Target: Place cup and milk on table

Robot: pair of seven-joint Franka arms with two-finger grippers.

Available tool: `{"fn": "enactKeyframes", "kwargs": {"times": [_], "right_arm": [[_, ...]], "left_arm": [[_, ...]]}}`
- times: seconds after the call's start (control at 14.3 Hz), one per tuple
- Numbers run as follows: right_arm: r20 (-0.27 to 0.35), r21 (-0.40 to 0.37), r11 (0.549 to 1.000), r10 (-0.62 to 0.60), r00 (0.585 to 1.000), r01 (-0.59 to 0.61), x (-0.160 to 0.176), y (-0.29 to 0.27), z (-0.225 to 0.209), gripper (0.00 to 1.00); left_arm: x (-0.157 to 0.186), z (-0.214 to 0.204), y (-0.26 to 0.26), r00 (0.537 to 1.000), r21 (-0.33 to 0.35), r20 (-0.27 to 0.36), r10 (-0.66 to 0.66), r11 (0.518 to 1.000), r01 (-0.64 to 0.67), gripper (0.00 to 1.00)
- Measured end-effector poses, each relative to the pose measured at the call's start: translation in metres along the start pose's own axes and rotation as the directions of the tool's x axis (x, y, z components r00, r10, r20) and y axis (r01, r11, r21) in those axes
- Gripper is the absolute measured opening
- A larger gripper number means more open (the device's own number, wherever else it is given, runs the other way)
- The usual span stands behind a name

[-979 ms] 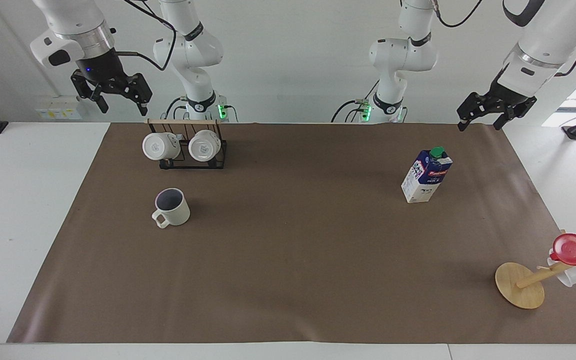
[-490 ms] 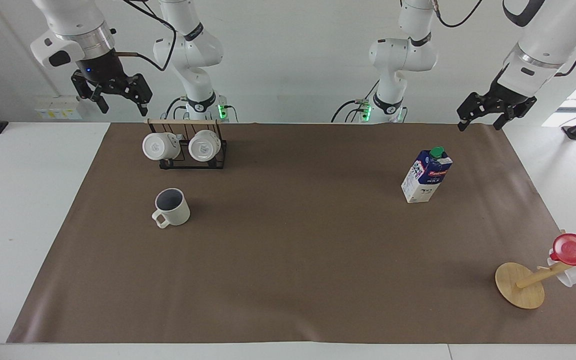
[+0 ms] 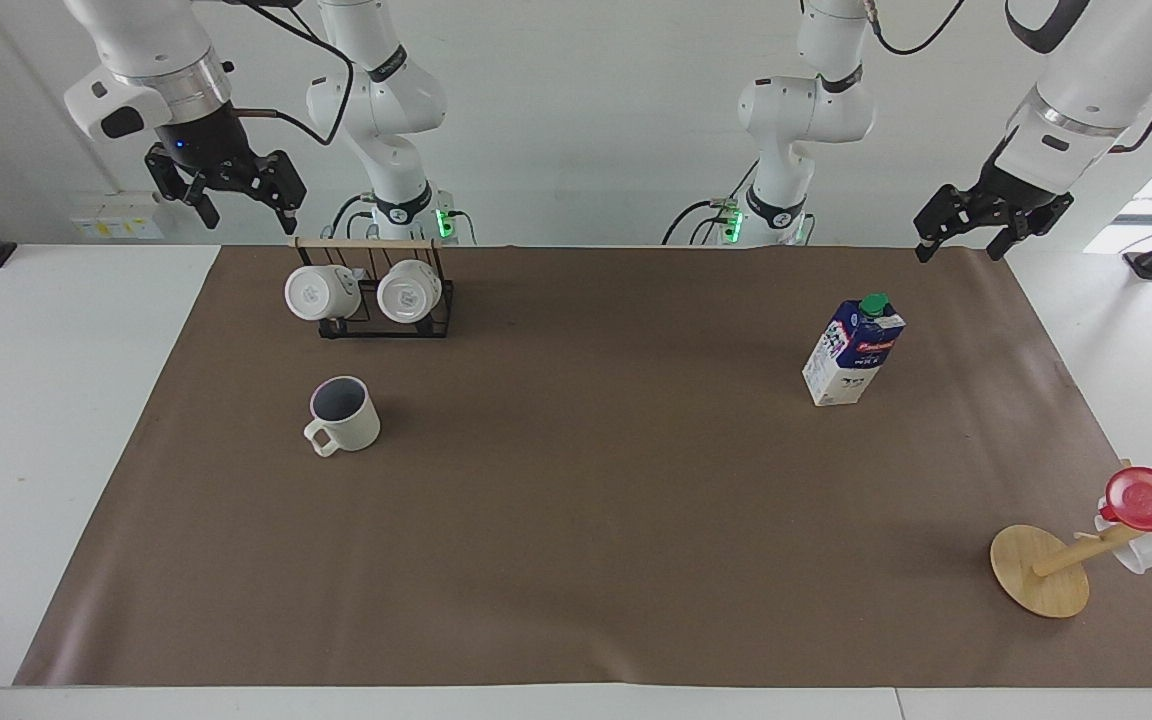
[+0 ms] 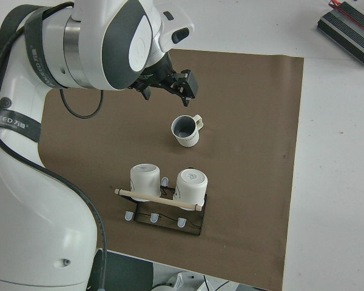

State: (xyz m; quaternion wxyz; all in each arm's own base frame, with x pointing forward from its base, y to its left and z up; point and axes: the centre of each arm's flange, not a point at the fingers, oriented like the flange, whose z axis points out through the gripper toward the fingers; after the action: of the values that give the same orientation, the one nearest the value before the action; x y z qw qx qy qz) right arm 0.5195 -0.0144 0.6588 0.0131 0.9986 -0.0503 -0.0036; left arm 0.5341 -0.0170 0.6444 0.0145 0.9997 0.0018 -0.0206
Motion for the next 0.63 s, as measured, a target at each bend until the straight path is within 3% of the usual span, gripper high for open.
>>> {"fn": "enactKeyframes", "kwargs": {"times": [0.21, 0.63], "right_arm": [[-0.061, 0.009, 0.999, 0.032, 0.998, -0.031, 0.014, -0.018, 0.019, 1.0], [-0.044, 0.003, 1.0, 0.025, 0.999, -0.025, 0.043, -0.05, 0.109, 1.0]], "left_arm": [[0.0, 0.0, 0.0, 1.0, 0.0, 0.0, 0.0, 1.0, 0.0, 1.0], [0.0, 0.0, 0.0, 1.0, 0.0, 0.0, 0.0, 1.0, 0.0, 1.0]]}}
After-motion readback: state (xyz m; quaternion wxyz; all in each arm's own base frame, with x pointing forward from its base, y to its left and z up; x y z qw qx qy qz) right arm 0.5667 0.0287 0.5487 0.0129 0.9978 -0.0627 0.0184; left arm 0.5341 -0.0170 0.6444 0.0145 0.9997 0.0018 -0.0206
